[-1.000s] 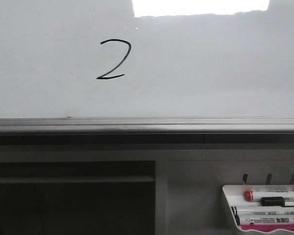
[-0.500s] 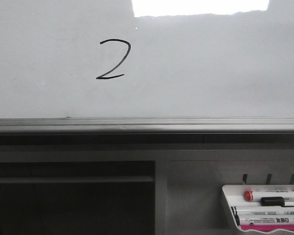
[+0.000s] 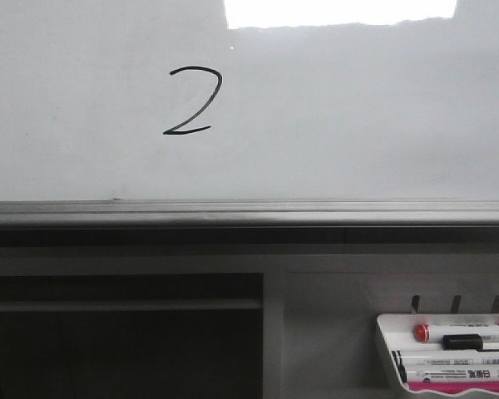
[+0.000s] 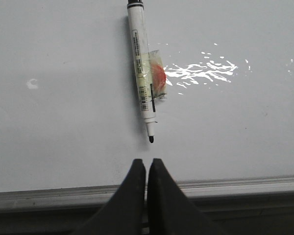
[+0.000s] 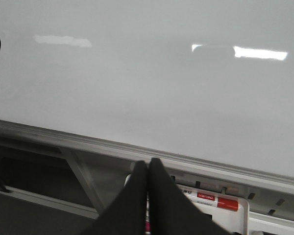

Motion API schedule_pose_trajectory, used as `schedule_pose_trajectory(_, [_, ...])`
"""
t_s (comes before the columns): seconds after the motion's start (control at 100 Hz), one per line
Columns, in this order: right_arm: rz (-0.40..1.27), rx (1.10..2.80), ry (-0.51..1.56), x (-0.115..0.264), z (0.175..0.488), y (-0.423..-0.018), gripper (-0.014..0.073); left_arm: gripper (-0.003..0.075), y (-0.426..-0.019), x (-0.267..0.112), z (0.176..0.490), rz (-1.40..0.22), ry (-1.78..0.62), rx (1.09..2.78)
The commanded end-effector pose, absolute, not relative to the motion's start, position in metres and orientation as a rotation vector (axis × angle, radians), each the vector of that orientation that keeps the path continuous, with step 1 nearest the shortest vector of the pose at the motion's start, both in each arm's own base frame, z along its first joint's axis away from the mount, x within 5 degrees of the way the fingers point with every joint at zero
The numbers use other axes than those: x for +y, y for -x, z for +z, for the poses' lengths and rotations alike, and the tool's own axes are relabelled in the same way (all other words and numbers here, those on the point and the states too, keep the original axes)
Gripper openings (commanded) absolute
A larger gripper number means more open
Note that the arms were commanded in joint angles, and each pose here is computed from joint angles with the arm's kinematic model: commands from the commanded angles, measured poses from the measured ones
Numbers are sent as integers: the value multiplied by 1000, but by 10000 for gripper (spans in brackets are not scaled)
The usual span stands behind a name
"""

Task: Write number 2 on whiteboard

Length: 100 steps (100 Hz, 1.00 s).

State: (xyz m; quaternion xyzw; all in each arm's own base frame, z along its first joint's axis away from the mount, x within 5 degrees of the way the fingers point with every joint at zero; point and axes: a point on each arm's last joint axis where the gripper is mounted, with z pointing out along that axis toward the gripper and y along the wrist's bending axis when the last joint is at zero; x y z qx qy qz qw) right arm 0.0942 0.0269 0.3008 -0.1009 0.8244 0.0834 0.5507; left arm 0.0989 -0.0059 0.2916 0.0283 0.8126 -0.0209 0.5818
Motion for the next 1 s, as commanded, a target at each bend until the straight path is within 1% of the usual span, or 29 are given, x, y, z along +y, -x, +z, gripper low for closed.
schedule_pose_trajectory(0.0, [202,1860,232,27,315,-97,-73,-20,-97,-7,308,-70,-51,1780])
schedule_pose_trajectory(0.03, [202,1860,232,27,315,-97,-73,-20,-94,-7,309,-71,-58,1759])
schedule_pose_trajectory(0.11, [202,1860,232,27,315,-97,-73,-20,-83,-5,309,-3,-91,1657])
schedule_pose_trajectory(0.18, [202,1860,232,27,315,-97,-73,-20,-74,-4,301,5,-80,1585])
schedule_pose_trajectory(0.25, [202,1860,232,27,315,-97,-73,-20,-68,-3,289,13,-70,1526])
schedule_pose_trajectory(0.38, [202,1860,232,27,315,-97,-73,-20,-61,-1,257,25,-54,1468])
schedule_pose_trajectory(0.59, [202,1860,232,27,315,-97,-73,-20,-57,1,223,46,-29,1362])
schedule_pose_trajectory(0.61, [202,1860,232,27,315,-97,-73,-20,-56,1,222,43,-23,1347])
schedule_pose_trajectory(0.64, [202,1860,232,27,315,-97,-73,-20,-55,1,220,45,-38,1376])
schedule_pose_trajectory(0.71, [202,1860,232,27,315,-97,-73,-20,-52,0,221,76,-70,1349])
schedule_pose_trajectory(0.99, [202,1865,232,27,314,-97,-73,-20,-52,0,220,78,-73,1352])
